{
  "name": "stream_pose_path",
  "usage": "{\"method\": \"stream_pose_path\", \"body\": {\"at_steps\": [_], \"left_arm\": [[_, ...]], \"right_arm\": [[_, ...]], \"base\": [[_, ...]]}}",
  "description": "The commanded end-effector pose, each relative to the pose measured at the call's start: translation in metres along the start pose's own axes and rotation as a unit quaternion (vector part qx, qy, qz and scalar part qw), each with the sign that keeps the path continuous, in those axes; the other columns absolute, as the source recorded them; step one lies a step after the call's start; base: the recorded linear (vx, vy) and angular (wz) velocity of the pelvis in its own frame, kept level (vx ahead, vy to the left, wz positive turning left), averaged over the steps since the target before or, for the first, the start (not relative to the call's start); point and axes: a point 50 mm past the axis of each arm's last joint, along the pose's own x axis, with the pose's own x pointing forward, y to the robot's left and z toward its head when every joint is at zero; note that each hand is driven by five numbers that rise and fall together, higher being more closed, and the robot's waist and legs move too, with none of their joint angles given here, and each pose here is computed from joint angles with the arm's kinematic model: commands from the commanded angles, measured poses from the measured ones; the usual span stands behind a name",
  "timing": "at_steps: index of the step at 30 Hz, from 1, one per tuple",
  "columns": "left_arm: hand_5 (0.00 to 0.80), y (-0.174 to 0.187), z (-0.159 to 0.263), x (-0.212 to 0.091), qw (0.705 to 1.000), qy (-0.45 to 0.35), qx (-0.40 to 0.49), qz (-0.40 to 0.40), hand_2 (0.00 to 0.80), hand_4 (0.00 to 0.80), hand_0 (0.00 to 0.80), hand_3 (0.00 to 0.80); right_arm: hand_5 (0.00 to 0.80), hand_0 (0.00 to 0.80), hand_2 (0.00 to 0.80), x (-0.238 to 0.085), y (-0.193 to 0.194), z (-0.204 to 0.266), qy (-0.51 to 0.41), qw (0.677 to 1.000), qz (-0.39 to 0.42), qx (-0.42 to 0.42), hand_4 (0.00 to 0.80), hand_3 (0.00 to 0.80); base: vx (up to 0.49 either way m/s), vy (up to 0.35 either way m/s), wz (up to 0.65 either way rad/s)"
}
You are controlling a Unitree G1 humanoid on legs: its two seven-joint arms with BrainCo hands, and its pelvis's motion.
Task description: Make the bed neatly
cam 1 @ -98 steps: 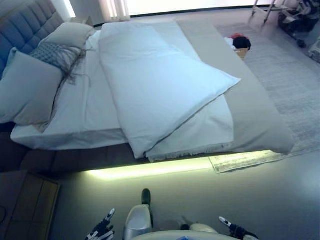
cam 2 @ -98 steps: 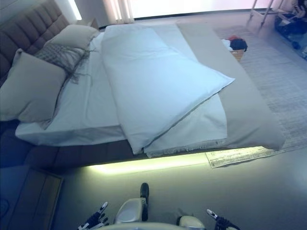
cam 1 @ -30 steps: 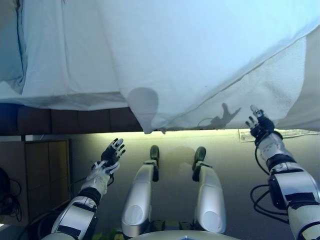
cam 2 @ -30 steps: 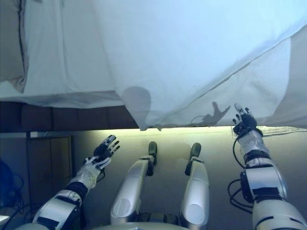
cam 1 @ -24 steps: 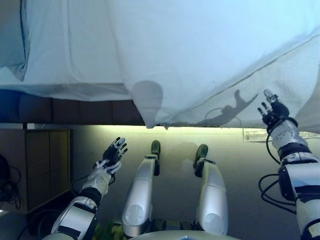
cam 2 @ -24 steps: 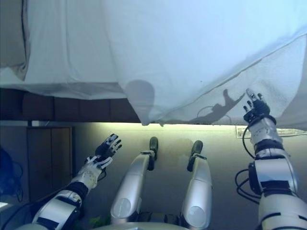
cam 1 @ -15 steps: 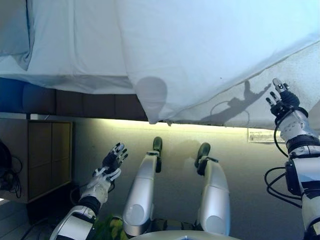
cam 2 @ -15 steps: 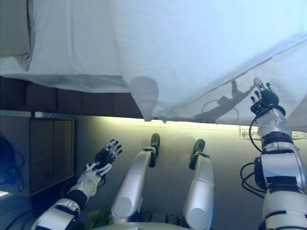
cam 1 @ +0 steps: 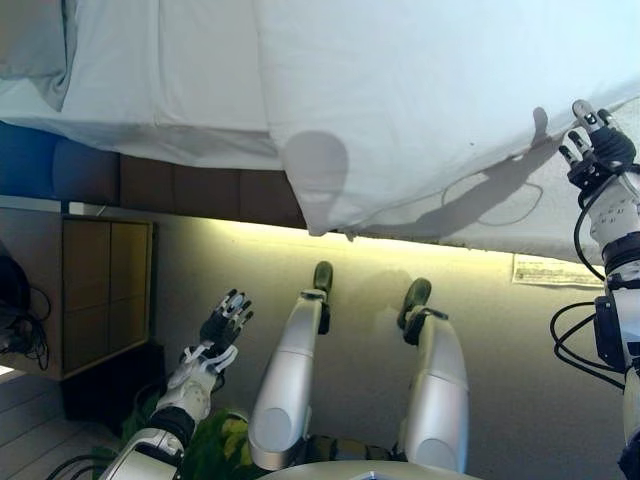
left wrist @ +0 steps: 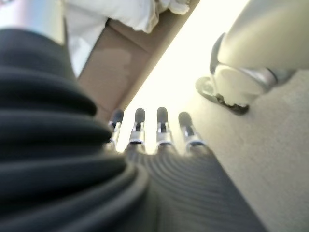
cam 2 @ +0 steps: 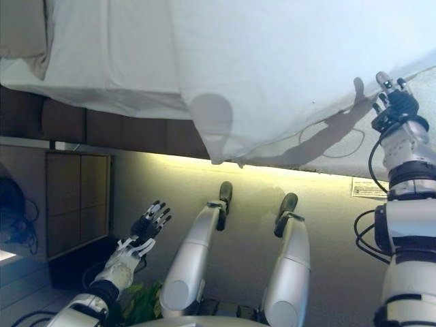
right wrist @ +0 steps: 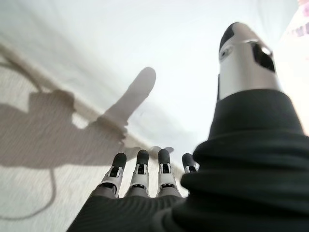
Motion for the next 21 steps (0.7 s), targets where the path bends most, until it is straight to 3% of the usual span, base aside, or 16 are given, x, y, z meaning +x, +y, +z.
{"method": "stream_pose_path", "body": {"at_steps": [1, 14, 21], "left_arm": [[0.000, 0.013, -0.007, -0.017, 1.000, -0.008, -0.005, 0.004, 0.000, 0.000, 0.000, 0.000], [0.000, 0.010, -0.007, -0.023, 1.000, -0.014, -0.009, -0.017, 0.000, 0.000, 0.000, 0.000], [0.000, 0.015, -0.011, -0.030, 1.000, -0.007, -0.010, -0.018, 0.000, 0.000, 0.000, 0.000]], "right_arm": [[0.000, 0.000, 0.000, -0.005, -0.005, 0.060, -0.074, 0.996, -0.002, -0.047, 0.000, 0.000], [0.000, 0.000, 0.000, -0.005, 0.006, 0.071, -0.076, 0.997, 0.023, -0.016, 0.000, 0.000], [0.000, 0.000, 0.000, -0.007, 0.029, 0.083, -0.117, 0.989, 0.087, -0.009, 0.000, 0.000]], "base": [[0.000, 0.000, 0.00], [0.001, 0.004, 0.03], [0.000, 0.000, 0.00]]}}
